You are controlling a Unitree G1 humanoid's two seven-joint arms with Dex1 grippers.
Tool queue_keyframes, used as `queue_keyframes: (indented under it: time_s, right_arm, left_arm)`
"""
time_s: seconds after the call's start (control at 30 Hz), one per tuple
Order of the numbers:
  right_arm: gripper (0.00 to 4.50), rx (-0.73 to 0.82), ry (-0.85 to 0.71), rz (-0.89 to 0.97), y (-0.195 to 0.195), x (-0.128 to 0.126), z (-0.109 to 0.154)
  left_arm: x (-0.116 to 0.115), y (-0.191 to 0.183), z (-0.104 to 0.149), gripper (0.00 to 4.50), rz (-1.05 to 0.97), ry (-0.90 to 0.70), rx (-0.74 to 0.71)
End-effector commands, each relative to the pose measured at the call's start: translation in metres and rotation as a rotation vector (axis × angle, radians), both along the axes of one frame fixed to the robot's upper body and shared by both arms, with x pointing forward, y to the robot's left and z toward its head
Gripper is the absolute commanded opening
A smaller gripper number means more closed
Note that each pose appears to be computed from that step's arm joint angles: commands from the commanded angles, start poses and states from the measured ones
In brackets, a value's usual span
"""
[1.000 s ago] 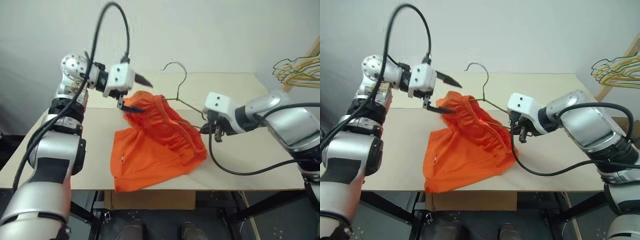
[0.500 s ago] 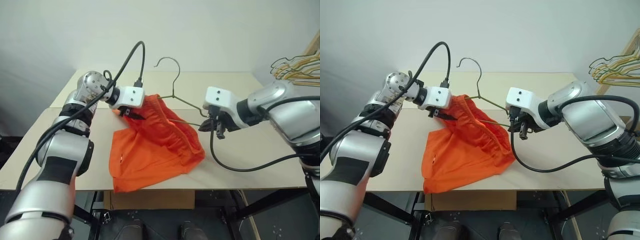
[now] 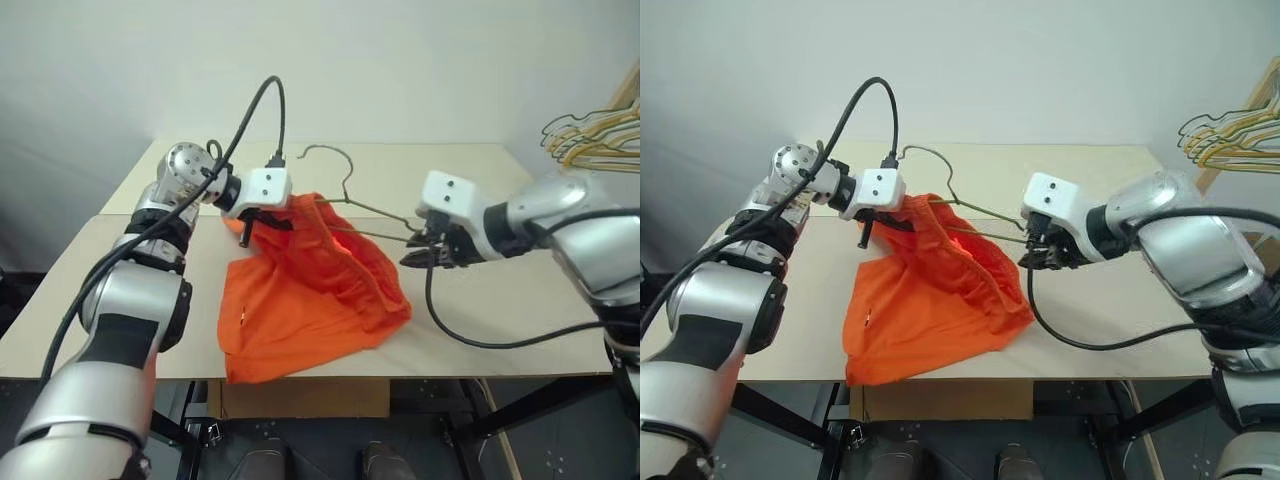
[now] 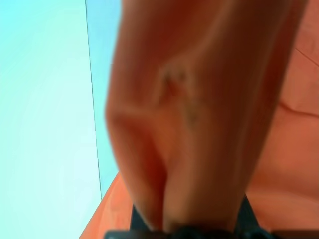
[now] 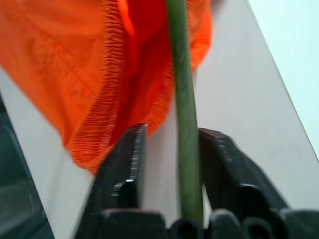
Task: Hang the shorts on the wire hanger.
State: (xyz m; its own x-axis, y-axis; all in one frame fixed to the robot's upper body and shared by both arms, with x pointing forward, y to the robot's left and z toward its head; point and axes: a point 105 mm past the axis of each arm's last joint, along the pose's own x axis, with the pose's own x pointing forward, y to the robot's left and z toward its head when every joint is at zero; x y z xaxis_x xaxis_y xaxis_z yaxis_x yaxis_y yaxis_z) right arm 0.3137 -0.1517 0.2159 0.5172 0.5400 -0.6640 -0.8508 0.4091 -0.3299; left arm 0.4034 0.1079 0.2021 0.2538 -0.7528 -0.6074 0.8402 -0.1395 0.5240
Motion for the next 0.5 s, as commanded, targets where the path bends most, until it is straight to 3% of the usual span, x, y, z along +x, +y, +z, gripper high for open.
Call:
queue_keyframes:
  time_s: [0.03,0.13,0.3,0.5]
  right_arm:
    - [3.38,0.074,-0.139,-0.178,-0.038,-0.01,0.033]
    - [4.43,0.146,-0.185,-0.345,-0.073,-0.025,0.04]
    - [4.47,0.222,-0.141,-0.46,-0.095,-0.058,0.013]
    - [4.47,0.3,-0.088,-0.303,-0.033,-0.076,-0.053]
  left_arm:
    - [0.0,0.002,0.013,0.0,0.005,-0.011,-0.066]
    - [-0.001,0.006,0.011,0.0,0.014,0.012,-0.075]
    - [-0.001,0.007,0.013,0.0,0.031,0.032,-0.096]
    - [0.0,0.002,0.015,0.0,0.035,0.038,-0.111]
